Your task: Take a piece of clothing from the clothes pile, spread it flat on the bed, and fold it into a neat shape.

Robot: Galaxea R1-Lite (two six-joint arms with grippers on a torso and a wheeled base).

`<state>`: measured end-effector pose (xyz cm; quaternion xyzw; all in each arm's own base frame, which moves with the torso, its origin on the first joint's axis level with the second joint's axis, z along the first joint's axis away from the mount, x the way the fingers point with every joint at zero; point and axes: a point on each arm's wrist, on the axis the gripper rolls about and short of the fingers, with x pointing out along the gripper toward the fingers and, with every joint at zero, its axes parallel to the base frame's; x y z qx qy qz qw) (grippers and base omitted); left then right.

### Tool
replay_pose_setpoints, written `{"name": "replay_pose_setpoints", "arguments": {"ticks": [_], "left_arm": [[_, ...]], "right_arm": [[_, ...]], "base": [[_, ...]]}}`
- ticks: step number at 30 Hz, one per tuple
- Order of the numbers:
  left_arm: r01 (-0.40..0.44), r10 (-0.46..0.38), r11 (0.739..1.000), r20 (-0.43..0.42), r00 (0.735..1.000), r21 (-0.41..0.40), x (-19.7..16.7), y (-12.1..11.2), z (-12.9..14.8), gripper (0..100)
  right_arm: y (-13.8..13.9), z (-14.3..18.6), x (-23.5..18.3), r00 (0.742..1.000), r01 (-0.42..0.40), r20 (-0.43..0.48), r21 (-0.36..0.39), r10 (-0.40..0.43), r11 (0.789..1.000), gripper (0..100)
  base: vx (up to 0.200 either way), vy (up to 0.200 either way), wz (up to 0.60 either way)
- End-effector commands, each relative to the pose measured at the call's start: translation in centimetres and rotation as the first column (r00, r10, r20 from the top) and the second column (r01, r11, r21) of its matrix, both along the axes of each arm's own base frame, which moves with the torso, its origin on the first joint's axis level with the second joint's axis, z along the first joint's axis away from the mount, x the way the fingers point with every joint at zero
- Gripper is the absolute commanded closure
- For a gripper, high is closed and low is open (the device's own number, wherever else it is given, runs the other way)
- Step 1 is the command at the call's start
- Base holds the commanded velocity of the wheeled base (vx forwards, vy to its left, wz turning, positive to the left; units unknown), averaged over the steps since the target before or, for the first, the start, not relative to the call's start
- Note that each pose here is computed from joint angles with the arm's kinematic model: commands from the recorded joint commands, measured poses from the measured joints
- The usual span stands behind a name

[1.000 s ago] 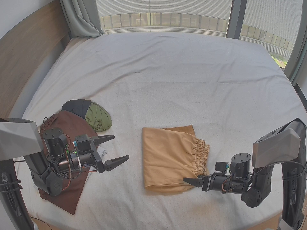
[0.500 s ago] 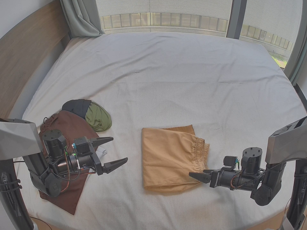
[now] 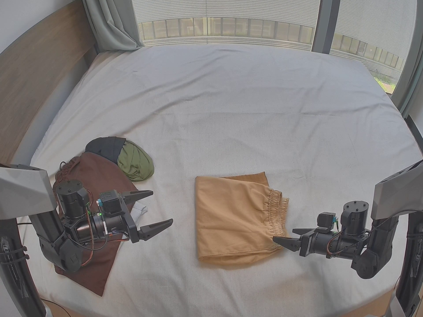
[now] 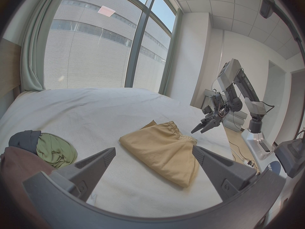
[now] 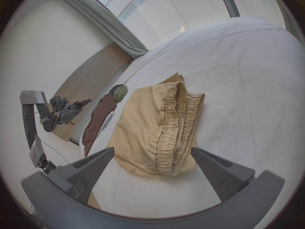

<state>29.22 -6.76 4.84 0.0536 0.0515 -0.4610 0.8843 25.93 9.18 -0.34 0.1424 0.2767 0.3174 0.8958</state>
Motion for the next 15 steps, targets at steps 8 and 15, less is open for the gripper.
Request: {"name": "replay_pose_setpoints", "arguments": {"ticks": [8,15], "left_arm": [[-0.001,0.001,1.0,0.0,1.0,0.0,0.0,0.0,0.0,0],[-0.001,0.001,1.0,0.0,1.0,0.0,0.0,0.0,0.0,0]], "right_arm": [[-0.3,-3.1,0.9,0.997,0.022,-0.073,-0.025,-0.024,0.999,0],[0.0,-4.1,1.2,0.995,0.017,-0.096,-0.028,-0.019,0.999,0]], "base": [[0.0,0.0,0.0],[0.0,0.0,0.0]]}}
